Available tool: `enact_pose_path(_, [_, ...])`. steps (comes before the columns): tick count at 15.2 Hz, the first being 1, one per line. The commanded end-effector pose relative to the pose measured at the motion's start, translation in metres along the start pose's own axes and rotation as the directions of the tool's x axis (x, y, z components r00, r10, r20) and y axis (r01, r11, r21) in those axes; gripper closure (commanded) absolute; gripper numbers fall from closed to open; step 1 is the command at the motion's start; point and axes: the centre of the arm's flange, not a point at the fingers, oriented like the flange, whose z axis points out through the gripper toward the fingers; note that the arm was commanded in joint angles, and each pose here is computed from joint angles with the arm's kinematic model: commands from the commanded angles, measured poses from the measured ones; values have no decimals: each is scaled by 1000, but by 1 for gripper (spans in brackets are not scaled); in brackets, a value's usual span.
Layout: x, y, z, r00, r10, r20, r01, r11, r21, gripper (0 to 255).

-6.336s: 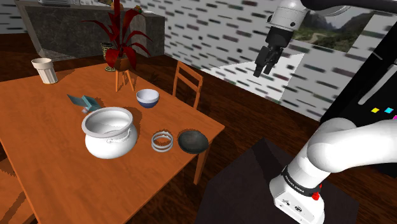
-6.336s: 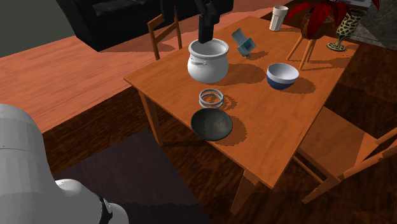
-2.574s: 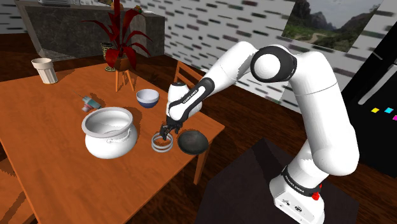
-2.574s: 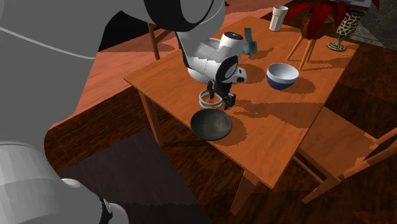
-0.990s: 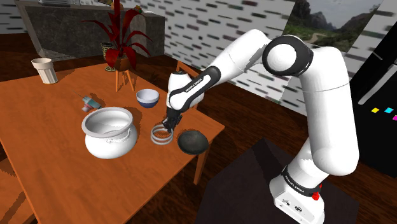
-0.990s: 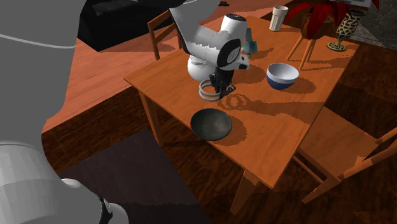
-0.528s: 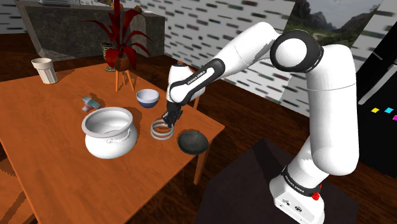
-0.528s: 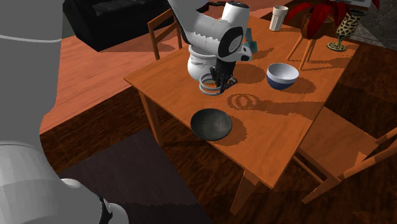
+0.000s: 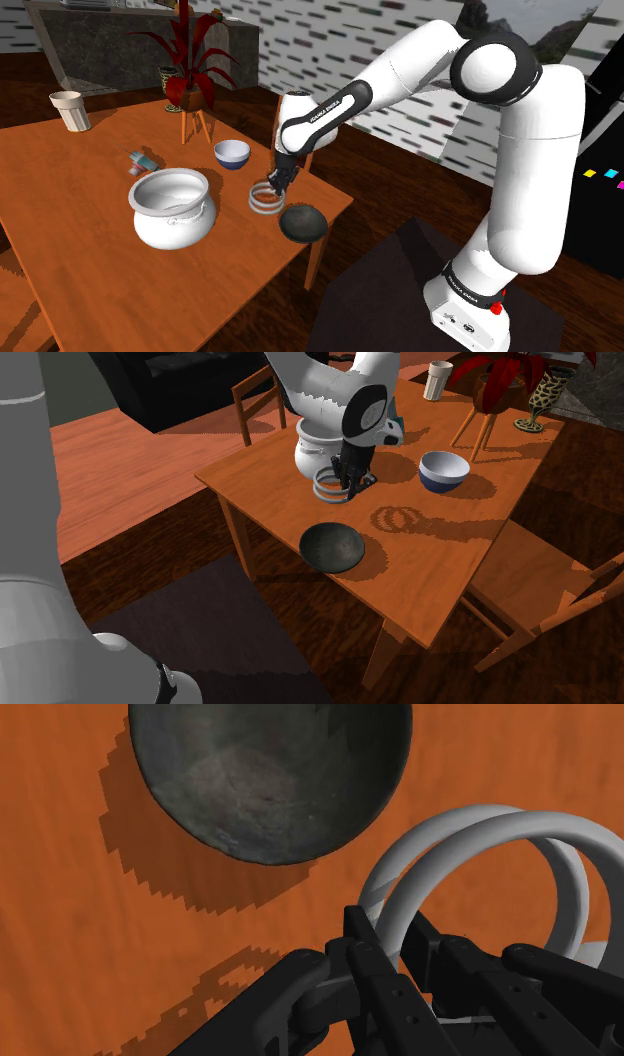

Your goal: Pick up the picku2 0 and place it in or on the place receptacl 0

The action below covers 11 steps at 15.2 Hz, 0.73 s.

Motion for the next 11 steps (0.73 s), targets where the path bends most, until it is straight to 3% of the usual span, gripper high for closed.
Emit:
enact_pose_path(1, [-20,16,-3,1000,0,0,0,1000,0,255])
enact_pose_path(9, [-96,88,-16,1000,0,0,0,1000,0,255])
enact_pose_path(11, [-100,92,-11,1000,0,0,0,1000,0,255])
